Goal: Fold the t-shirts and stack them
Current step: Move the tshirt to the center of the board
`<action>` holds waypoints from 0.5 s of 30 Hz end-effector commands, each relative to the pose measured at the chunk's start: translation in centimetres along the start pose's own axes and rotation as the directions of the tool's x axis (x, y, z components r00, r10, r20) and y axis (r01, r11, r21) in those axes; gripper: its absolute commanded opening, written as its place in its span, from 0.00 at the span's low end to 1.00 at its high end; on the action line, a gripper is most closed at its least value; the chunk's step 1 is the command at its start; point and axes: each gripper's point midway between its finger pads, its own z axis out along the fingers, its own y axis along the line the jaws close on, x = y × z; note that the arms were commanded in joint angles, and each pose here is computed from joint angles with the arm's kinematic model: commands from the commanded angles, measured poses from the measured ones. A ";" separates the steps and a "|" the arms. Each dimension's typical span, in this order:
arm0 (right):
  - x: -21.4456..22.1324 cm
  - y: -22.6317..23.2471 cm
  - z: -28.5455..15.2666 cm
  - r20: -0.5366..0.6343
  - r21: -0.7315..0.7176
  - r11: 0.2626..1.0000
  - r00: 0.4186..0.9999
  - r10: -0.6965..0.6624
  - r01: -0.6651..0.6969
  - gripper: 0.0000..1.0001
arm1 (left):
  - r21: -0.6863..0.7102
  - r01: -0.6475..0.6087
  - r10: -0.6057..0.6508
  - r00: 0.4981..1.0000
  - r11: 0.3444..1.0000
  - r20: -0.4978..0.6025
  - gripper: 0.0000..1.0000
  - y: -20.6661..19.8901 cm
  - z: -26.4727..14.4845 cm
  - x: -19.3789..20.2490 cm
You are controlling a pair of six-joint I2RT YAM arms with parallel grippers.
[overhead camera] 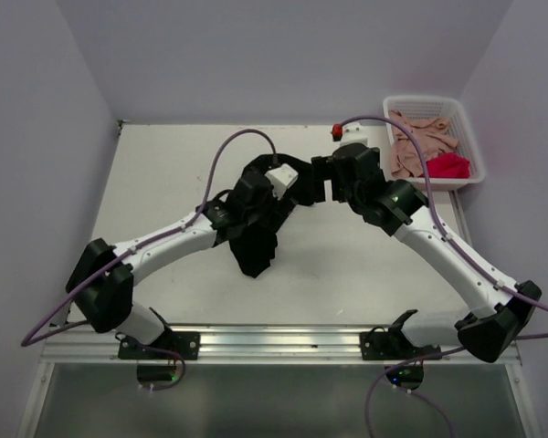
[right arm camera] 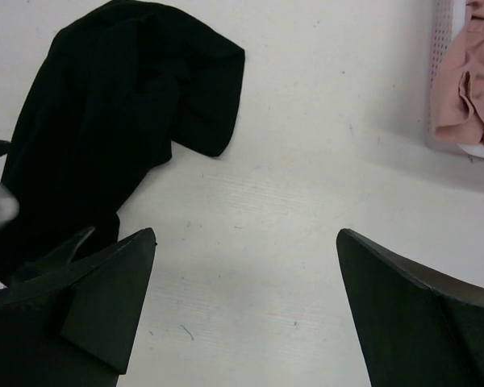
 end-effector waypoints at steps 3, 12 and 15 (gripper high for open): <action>-0.1 -0.8 -1.3 0.027 0.005 0.999 0.999 0.036 -0.036 0.99 | -0.099 -0.154 0.154 0.988 0.983 -0.007 1.00 -2.1 3.6 -1.4; 0.2 -1.4 -2.8 0.041 -0.019 0.999 0.998 0.044 -0.043 0.99 | -0.303 -0.147 0.118 0.986 0.942 -0.114 0.99 -0.3 6.6 1.5; 0.1 -1.7 -3.4 0.049 -0.021 0.999 0.998 0.047 -0.046 0.99 | -0.368 -0.136 0.091 0.987 0.920 -0.135 0.99 0.5 7.0 1.8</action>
